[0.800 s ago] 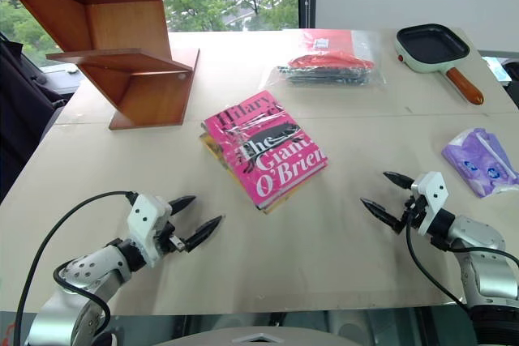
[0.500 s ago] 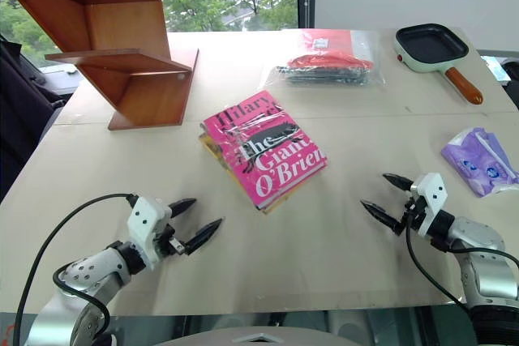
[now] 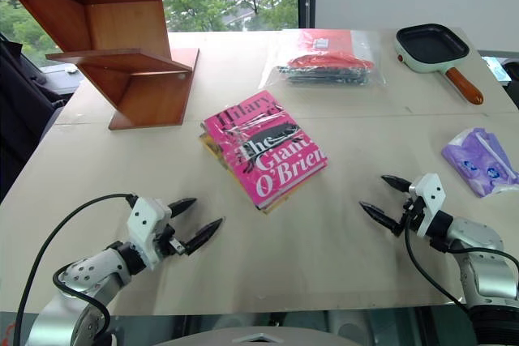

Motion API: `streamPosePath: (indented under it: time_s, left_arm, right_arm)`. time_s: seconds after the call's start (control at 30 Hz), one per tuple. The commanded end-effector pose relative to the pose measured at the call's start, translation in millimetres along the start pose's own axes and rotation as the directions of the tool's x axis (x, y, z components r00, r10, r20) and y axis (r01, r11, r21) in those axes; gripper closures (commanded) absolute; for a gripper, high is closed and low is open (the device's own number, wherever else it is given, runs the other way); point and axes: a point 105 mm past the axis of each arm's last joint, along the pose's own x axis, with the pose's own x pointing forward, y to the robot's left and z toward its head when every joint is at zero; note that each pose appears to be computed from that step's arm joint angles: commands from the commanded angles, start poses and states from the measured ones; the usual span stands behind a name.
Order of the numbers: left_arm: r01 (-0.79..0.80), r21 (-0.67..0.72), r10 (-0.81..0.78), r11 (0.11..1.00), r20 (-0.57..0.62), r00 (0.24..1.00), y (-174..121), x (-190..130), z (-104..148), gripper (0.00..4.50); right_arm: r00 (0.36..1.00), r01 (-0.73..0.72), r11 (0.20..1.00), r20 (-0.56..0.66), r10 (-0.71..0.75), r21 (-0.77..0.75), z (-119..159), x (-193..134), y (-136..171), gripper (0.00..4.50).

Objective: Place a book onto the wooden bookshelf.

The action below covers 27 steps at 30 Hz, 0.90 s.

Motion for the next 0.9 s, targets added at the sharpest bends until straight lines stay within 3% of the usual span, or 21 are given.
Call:
streamPosePath:
  time_s: [0.03, 0.17, 0.3, 0.33, 0.5, 0.67, 0.9]
  left_arm:
    - [0.016, 0.033, -0.017, 0.999, 0.044, 0.999, -2.1, -0.9, 13.0, 0.0]
    - [0.025, 0.038, -0.026, 0.999, 0.046, 0.999, -1.2, -1.5, 14.4, 0.0]
    - [0.048, 0.061, -0.051, 0.997, 0.046, 0.998, 3.9, -5.6, 18.0, 0.0]
    - [0.057, 0.07, -0.06, 0.996, 0.051, 0.997, 6.9, -7.7, 21.1, 0.0]
    - [0.111, 0.132, -0.128, 0.985, 0.127, 0.984, 35.9, -26.4, 60.3, 0.0]
    - [0.157, 0.157, -0.174, 0.975, 0.102, 0.979, 51.0, -43.2, 67.8, 0.0]
    - [0.164, 0.195, -0.184, 0.967, 0.087, 0.979, 64.7, -60.3, 75.7, 0.0]
  right_arm:
    - [0.999, -0.015, 1.0, 0.031, 0.016, -0.023, 10.8, 1.2, 1.9, 0.84]
    - [0.999, -0.014, 1.0, 0.034, 0.015, -0.023, 11.1, 0.8, 2.2, 2.32]
    - [0.999, -0.014, 1.0, 0.038, 0.015, -0.027, 13.0, 1.3, 1.4, 4.23]
    - [0.999, -0.013, 1.0, 0.044, 0.014, -0.027, 15.3, 2.6, 0.1, 4.4]
    - [0.996, -0.041, 0.996, 0.08, 0.048, -0.08, 41.3, 42.1, -17.4, 4.4]
    - [0.996, -0.006, 0.992, 0.093, 0.017, -0.123, 72.4, 102.0, -42.7, 4.4]
    - [0.982, -0.17, 0.962, 0.041, 0.183, -0.215, 103.6, 175.4, -17.3, 4.4]
